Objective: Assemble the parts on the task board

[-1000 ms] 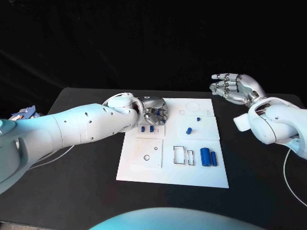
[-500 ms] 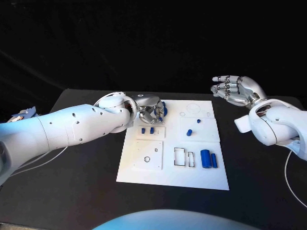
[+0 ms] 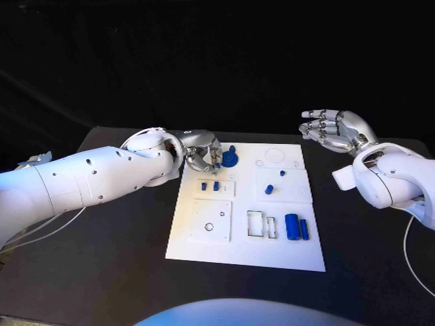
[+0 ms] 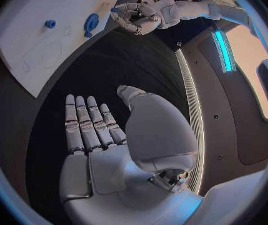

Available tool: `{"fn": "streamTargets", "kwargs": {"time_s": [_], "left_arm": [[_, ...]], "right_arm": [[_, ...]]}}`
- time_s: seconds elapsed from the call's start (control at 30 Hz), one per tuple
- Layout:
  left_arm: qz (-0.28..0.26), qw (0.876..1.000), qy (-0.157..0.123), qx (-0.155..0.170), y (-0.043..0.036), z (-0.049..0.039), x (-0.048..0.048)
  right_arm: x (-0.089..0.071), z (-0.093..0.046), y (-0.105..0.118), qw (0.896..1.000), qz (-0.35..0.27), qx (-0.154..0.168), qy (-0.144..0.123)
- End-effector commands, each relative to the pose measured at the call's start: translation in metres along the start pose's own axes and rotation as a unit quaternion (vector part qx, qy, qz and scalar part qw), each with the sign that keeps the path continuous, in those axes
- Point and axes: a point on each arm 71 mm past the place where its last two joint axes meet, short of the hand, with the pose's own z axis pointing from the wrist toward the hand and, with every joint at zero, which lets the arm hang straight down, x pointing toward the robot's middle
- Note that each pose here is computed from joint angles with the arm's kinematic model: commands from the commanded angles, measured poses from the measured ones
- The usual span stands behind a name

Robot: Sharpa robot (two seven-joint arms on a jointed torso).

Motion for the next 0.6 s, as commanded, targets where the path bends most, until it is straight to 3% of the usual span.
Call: {"fn": "streamTargets", "kwargs": {"time_s": [0.03, 0.6], "left_arm": [[-0.005, 1.000, 0.019, -0.012, 0.0047, -0.0013, 0.0019], [-0.005, 0.999, 0.037, -0.023, 0.0124, -0.0002, 0.0091]], "right_arm": [[0.0016, 0.0001, 0.0006, 1.000, 0.004, -0.003, 0.007], [0.0021, -0.0004, 0.0002, 1.000, 0.005, -0.003, 0.008]]}}
